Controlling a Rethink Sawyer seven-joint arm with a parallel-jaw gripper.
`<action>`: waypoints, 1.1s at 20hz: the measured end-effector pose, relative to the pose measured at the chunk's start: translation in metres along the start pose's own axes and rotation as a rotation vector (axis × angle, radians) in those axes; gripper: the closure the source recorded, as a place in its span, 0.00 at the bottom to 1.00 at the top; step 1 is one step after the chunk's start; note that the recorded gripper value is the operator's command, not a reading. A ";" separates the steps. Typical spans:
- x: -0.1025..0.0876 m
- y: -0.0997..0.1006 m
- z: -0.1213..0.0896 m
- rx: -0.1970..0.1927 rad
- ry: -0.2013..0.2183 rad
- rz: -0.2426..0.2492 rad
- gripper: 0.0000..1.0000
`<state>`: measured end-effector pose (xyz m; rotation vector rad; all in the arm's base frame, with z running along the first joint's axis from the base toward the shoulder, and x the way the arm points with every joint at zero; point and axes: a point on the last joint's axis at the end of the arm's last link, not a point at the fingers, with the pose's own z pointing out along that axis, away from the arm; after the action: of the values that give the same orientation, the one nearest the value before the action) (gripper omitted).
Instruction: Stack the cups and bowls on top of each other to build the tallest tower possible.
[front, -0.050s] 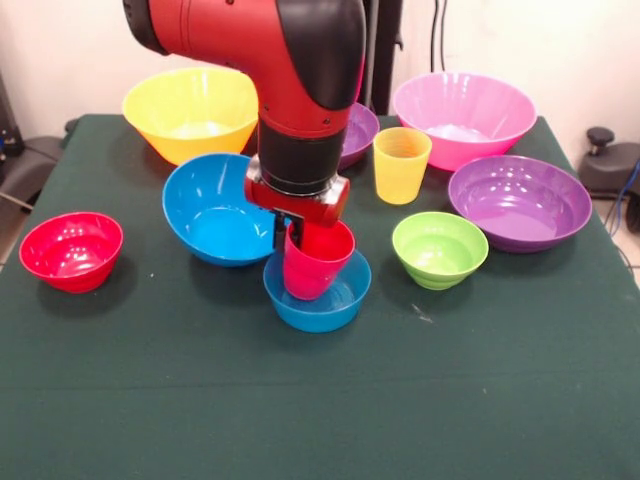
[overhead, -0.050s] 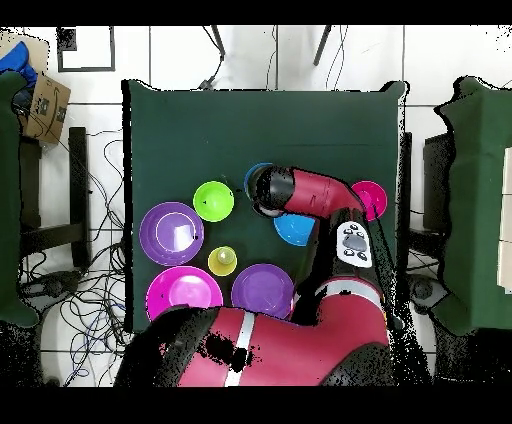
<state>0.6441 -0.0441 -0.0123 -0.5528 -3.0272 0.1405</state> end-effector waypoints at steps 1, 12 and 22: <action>0.000 0.000 0.000 -0.002 0.000 0.002 1.00; -0.008 -0.005 0.001 -0.038 0.004 0.025 1.00; -0.018 -0.005 0.003 -0.107 0.010 0.053 1.00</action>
<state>0.6589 -0.0550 -0.0159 -0.6394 -3.0256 -0.0218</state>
